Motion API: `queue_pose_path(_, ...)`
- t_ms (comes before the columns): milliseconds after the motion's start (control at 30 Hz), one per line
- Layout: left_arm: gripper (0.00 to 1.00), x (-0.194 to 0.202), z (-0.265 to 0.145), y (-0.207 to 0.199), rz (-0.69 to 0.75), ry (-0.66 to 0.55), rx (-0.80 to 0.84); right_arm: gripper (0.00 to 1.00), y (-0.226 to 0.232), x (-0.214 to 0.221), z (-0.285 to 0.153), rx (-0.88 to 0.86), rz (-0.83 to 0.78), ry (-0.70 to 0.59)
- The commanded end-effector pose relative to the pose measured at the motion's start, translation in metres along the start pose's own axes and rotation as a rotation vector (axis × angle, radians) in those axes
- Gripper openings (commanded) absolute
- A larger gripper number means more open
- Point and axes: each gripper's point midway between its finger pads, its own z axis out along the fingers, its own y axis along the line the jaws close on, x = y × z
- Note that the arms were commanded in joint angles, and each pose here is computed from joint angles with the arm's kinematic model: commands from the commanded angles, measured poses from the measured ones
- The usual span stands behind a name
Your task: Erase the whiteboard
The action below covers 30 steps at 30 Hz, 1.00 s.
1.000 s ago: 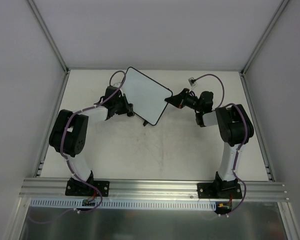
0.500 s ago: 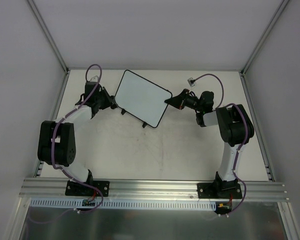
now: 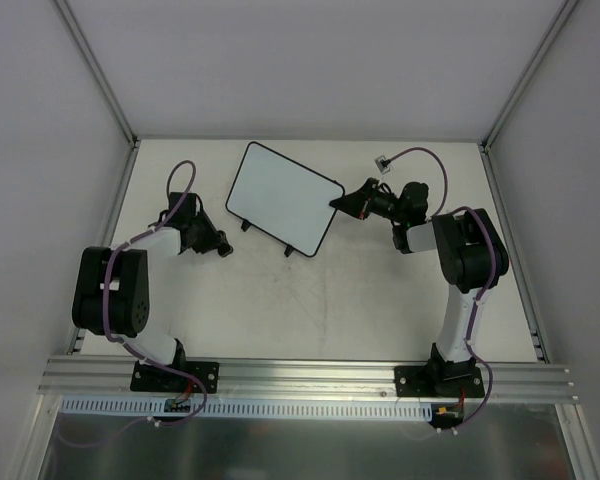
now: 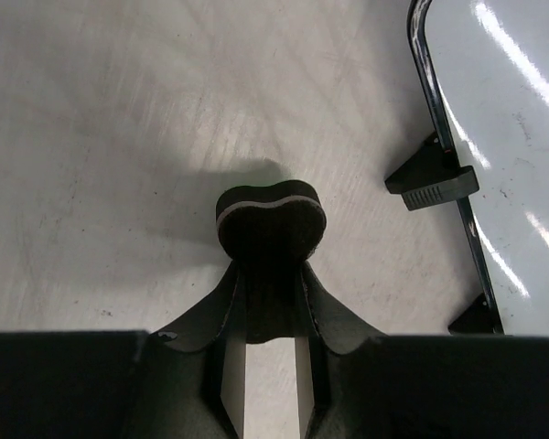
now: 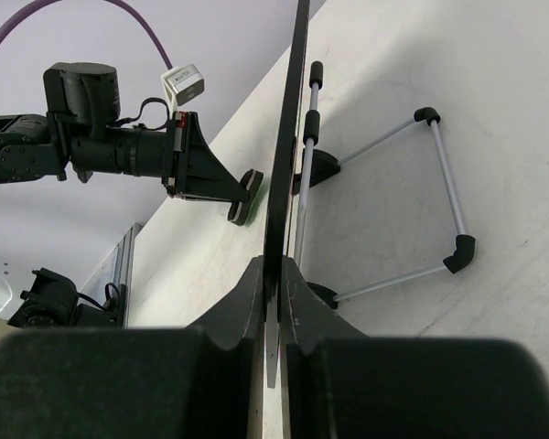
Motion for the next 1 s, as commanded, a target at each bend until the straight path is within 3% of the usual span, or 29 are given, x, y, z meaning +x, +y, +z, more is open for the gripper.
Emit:
queue_pose_path(0, 0.16, 0.010, -0.011, 0.011, -0.040, 0.038, -0.022, 0.02, 0.052, -0.028, 0.000, -0.177, -0.250, -0.054)
queue_pose_path(67, 0.26, 0.014, -0.010, 0.012, -0.050, 0.065, -0.012, 0.02, 0.051, -0.029, 0.000, -0.176, -0.250, -0.055)
queue_pose_path(200, 0.30, 0.013, -0.009, 0.016, -0.059, 0.066, -0.018, 0.04, 0.053, -0.030, 0.000, -0.176, -0.255, -0.058)
queue_pose_path(233, 0.45, 0.011, -0.010, 0.018, -0.058, 0.055, -0.025, 0.07, 0.053, -0.030, 0.000, -0.176, -0.254, -0.057)
queue_pose_path(300, 0.48, 0.009, -0.012, 0.018, -0.055, 0.046, -0.024, 0.08, 0.052, -0.029, 0.000, -0.175, -0.253, -0.057)
queue_pose_path(367, 0.75, 0.008, -0.015, 0.020, -0.059, 0.031, -0.032, 0.10, 0.052, -0.029, 0.000, -0.176, -0.253, -0.056)
queue_pose_path(433, 0.78, 0.008, -0.017, 0.022, -0.055, 0.020, -0.039, 0.12, 0.052, -0.029, 0.000, -0.175, -0.252, -0.058)
queue_pose_path(467, 0.99, 0.007, -0.020, 0.021, -0.051, 0.011, -0.036, 0.13, 0.051, -0.030, -0.001, -0.172, -0.254, -0.060)
queue_pose_path(767, 0.99, 0.003, -0.032, 0.017, -0.044, -0.029, -0.011, 0.32, 0.046, -0.032, -0.003, -0.155, -0.246, -0.073)
queue_pose_path(967, 0.99, -0.003, -0.041, 0.015, -0.029, -0.068, -0.001, 0.38, 0.044, -0.034, -0.003, -0.149, -0.246, -0.079)
